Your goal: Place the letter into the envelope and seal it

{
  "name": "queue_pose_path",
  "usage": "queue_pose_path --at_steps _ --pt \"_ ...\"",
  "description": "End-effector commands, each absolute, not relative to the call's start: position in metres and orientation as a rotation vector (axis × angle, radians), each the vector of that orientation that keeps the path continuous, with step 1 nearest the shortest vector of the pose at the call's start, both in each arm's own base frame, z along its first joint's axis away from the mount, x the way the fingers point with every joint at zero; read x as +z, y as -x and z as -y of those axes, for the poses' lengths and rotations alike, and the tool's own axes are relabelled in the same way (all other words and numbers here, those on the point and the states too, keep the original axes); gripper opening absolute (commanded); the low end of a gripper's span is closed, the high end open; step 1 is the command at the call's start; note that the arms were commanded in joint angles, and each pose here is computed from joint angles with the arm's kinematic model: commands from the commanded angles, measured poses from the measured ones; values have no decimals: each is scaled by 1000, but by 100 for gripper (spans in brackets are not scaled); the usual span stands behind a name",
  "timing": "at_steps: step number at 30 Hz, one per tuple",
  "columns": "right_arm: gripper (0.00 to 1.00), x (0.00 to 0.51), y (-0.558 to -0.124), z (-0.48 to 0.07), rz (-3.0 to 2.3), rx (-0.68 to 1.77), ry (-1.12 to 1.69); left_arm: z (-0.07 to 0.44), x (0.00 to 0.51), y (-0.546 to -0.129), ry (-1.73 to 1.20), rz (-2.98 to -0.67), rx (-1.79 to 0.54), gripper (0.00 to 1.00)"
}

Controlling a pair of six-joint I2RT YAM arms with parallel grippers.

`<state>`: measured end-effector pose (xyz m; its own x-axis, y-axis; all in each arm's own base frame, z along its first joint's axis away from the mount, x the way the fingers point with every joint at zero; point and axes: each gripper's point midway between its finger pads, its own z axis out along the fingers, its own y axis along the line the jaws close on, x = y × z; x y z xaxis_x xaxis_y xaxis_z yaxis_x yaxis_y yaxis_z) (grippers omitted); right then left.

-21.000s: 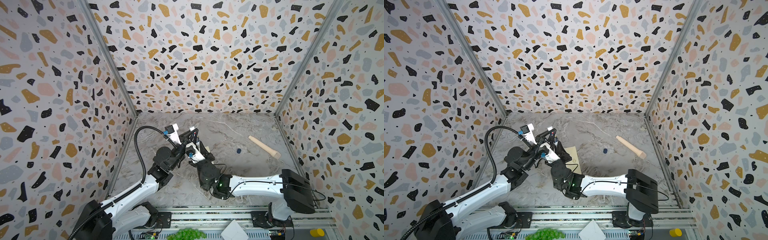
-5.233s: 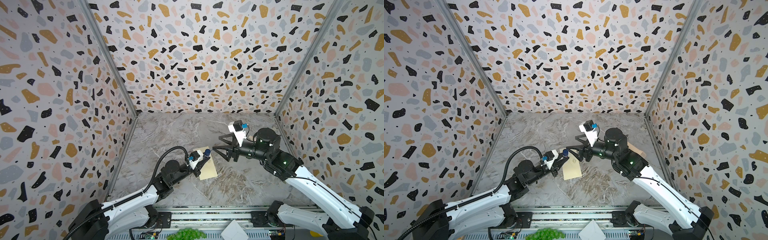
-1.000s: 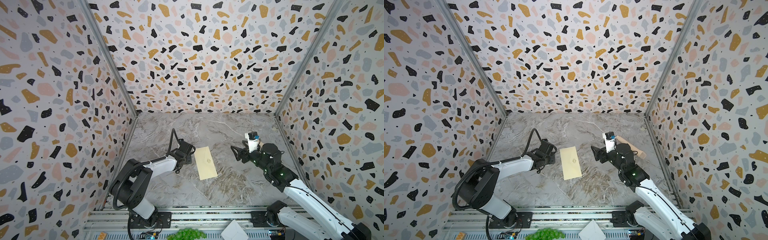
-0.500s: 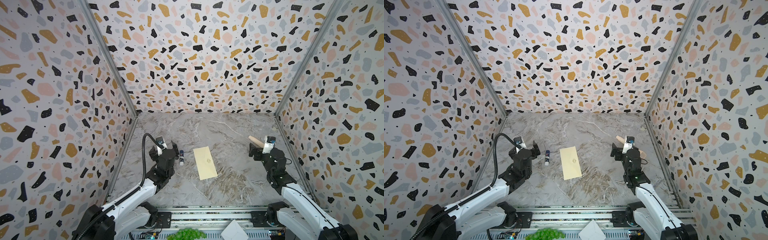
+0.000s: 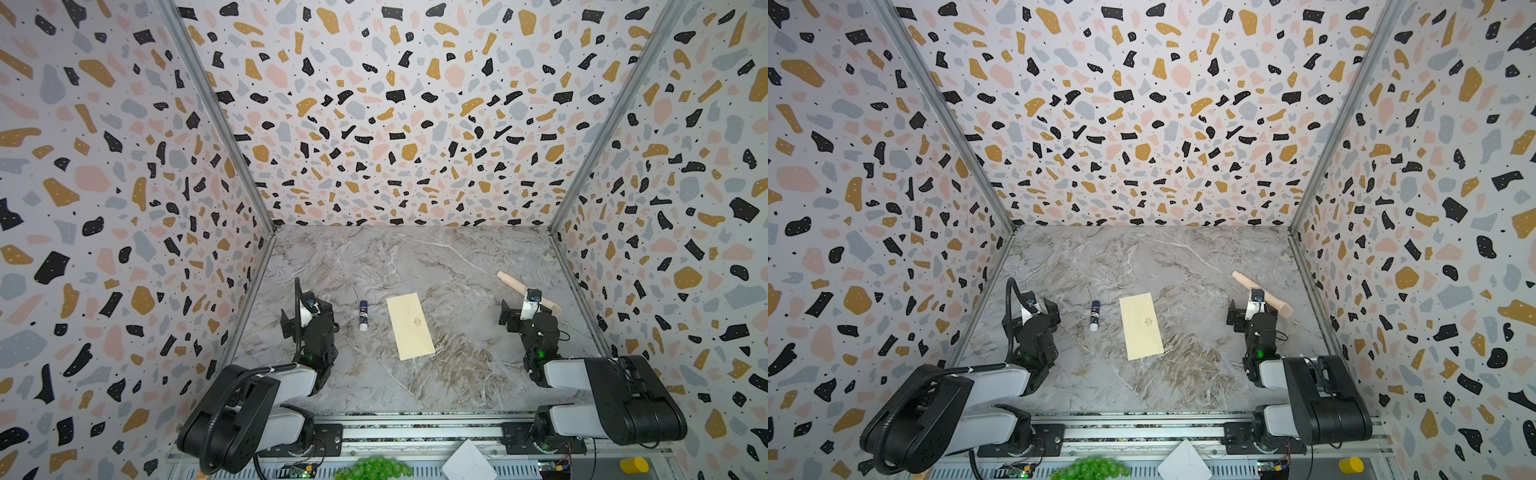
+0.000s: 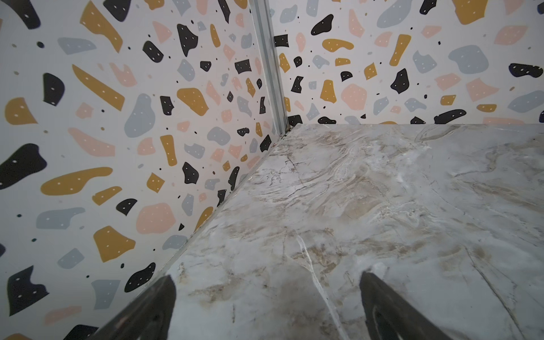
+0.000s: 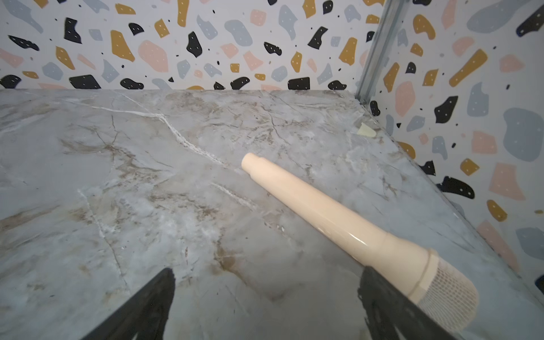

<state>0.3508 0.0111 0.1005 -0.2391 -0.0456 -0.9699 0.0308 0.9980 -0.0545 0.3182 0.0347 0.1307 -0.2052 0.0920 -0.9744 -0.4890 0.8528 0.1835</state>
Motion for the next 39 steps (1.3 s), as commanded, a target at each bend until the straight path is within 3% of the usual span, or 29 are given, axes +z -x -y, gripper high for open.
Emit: queue_pose_path --at_steps 1,7,15,19,25,39 --pt "100 135 -356 -22 -1622 -60 95 -30 149 -329 303 -1611 446 97" --pt "99 123 -368 -23 -1713 -46 101 -24 139 -352 245 -1711 426 95" --pt "99 123 -368 -23 -1713 -46 100 -24 139 -351 246 -1708 422 93" --pt "99 123 -368 -23 -1712 -47 99 -16 141 -334 145 -1626 237 98" --pt "99 122 -368 -23 -1713 -46 100 -38 137 -339 289 -1634 306 99" --pt "99 124 -368 -22 -1710 -45 97 -35 141 -336 267 -1633 297 100"
